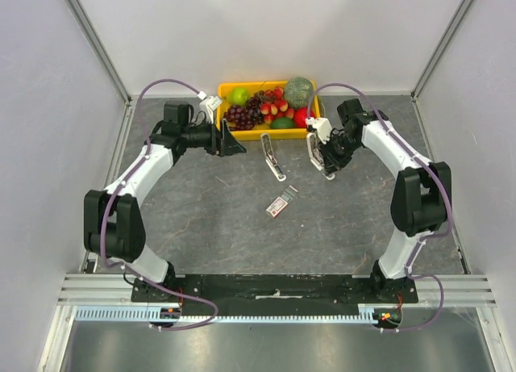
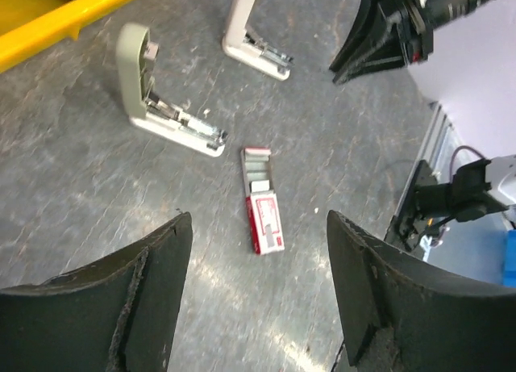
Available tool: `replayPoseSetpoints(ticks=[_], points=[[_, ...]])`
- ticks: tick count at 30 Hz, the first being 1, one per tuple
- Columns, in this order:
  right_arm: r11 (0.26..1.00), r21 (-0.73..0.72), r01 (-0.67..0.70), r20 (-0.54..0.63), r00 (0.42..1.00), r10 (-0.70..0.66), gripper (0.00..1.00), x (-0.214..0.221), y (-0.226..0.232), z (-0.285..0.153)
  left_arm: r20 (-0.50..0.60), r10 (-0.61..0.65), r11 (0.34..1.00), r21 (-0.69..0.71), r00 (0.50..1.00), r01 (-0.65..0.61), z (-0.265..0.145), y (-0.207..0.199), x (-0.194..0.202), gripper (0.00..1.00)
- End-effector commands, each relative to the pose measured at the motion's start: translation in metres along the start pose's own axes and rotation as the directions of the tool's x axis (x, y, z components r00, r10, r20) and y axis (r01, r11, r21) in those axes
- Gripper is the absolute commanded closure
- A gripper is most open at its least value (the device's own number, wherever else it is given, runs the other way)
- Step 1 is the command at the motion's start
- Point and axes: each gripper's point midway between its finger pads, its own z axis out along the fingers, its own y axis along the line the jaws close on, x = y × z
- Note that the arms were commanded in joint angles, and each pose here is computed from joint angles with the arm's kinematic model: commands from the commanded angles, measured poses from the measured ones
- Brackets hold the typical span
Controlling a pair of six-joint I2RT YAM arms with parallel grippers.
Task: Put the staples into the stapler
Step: Install the staple into the stapler.
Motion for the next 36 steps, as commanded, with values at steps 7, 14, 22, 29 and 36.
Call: replayPoseSetpoints(ticks=[7,14,22,29,36], points=[[0.985,0.04,-0.169,-0.082,0.982,0.172,0.95,0.007,-0.029,0.002,-0.016,0.17,0.972,-0.165,0.985,-0.17,-0.039,0.006,0.015,0.25],[0.981,0.052,-0.186,-0.134,0.972,0.192,0.95,0.014,-0.038,0.011,-0.011,0.186,0.968,-0.168,0.983,-0.185,-0.043,0.002,0.02,0.25],[0.976,0.076,-0.203,-0.174,0.961,0.214,0.94,0.021,-0.05,0.019,-0.007,0.182,0.97,-0.166,0.983,-0.18,-0.042,0.003,0.023,0.24],[0.974,0.107,-0.201,-0.182,0.959,0.218,0.95,0.02,-0.058,0.02,0.001,0.191,0.967,-0.172,0.982,-0.188,-0.043,0.003,0.023,0.24],[0.972,0.118,-0.205,-0.184,0.957,0.224,0.95,0.019,-0.062,0.022,0.001,0.188,0.968,-0.168,0.982,-0.186,-0.042,0.004,0.024,0.24]])
